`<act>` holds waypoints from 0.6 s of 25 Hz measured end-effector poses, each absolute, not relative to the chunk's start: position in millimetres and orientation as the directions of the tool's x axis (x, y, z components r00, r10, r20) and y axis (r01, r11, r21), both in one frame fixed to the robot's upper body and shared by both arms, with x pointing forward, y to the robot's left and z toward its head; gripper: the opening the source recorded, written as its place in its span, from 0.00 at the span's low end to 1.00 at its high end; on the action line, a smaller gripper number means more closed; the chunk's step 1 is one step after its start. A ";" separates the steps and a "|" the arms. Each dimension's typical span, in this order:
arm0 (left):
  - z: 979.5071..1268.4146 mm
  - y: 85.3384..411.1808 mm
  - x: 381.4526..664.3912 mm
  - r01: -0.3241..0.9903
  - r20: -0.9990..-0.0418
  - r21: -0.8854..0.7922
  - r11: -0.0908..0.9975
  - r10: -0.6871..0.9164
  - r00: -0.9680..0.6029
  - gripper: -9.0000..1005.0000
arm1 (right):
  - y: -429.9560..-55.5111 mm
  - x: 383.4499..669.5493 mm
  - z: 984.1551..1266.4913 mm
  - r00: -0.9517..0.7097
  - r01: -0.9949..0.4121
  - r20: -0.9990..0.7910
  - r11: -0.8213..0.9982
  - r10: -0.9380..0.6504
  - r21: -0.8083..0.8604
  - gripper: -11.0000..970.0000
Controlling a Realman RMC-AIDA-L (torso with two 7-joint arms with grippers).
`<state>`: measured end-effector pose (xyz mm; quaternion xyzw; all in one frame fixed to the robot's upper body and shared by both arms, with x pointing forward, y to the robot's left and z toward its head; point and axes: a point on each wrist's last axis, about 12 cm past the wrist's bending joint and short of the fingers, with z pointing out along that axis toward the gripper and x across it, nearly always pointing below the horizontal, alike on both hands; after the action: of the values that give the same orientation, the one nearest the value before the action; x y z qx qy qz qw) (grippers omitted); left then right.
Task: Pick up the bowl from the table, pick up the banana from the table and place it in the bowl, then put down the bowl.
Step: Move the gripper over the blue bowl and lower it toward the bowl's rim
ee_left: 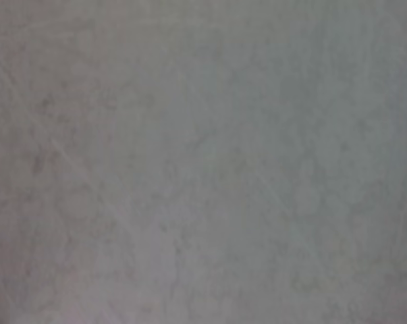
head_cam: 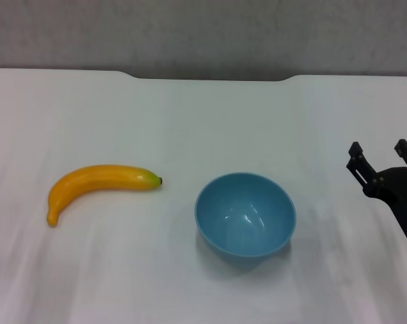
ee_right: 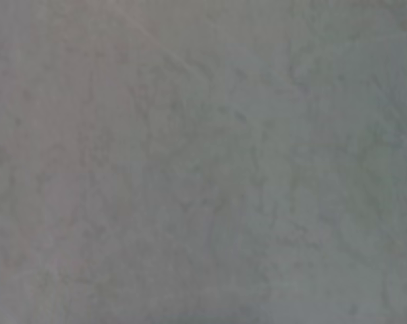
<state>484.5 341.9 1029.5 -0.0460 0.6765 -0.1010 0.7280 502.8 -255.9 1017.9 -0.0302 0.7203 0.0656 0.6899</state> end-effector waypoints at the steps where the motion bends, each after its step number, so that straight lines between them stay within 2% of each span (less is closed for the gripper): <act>1: 1029.5 341.8 484.6 0.085 -0.976 -0.203 0.976 -0.209 0.064 0.86 | -255.4 503.0 1018.2 -0.045 -0.136 -0.998 0.989 0.046 0.051 0.91; 11: 1030.9 341.3 487.4 0.138 -0.961 -0.274 0.952 -0.278 0.011 0.86 | -249.5 506.0 1021.7 -0.057 -0.156 -0.997 0.986 0.044 0.053 0.91; 15: 1046.7 342.4 497.2 0.188 -0.964 -0.266 0.945 -0.265 -0.030 0.86 | -242.7 512.1 1027.5 -0.078 -0.157 -0.997 0.988 -0.006 0.007 0.91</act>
<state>497.2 342.4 1046.7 -0.0274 0.6989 -0.1630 0.6959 512.1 -242.7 1027.5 -0.0557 0.7322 0.0561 0.6765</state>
